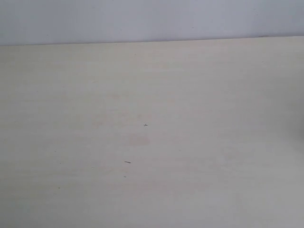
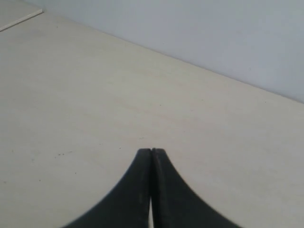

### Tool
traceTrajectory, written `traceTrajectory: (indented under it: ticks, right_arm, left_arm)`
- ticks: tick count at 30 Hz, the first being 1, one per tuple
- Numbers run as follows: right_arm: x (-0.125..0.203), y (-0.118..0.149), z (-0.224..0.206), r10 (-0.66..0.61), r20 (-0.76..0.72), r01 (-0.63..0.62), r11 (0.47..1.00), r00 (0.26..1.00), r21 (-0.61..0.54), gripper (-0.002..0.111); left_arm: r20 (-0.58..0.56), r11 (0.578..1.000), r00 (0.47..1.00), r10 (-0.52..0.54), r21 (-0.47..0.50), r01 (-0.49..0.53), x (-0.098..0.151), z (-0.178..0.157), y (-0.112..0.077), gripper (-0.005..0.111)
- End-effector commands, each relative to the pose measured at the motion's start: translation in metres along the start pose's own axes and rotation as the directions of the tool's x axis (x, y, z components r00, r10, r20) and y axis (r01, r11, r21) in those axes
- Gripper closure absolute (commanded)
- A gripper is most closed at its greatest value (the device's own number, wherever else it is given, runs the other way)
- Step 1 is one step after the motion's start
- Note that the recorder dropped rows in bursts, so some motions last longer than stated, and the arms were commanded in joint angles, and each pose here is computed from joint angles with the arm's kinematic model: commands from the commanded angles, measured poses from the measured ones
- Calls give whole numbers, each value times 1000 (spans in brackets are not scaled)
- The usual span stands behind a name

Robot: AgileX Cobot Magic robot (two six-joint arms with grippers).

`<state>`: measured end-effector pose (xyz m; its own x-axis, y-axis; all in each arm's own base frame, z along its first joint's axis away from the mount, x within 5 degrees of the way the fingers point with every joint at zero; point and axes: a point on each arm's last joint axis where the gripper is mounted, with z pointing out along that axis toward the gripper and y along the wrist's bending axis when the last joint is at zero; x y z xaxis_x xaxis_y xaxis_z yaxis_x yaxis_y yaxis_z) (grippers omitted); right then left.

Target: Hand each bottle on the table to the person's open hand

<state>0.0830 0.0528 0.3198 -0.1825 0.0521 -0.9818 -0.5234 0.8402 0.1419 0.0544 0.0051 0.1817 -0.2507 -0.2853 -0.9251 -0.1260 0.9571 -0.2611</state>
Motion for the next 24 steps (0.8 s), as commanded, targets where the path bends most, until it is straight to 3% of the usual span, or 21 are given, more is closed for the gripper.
traceTrajectory:
  ticks: [1, 3, 5, 24]
  right_arm:
    - [1, 0, 0, -7, 3, 7, 1000, 1000, 4, 108]
    - [1, 0, 0, -7, 0, 7, 1000, 1000, 3, 108]
    - [1, 0, 0, -7, 0, 7, 1000, 1000, 3, 108]
    - [1, 0, 0, -7, 0, 7, 1000, 1000, 3, 108]
  left_arm:
    - [14, 991, 991, 134, 8, -134, 1, -1, 0, 107]
    - [15, 970, 970, 244, 6, -244, 1, -1, 0, 107]
    - [15, 957, 957, 291, 6, -291, 1, -1, 0, 107]
    - [11, 954, 954, 300, 1, -300, 1, -1, 0, 107]
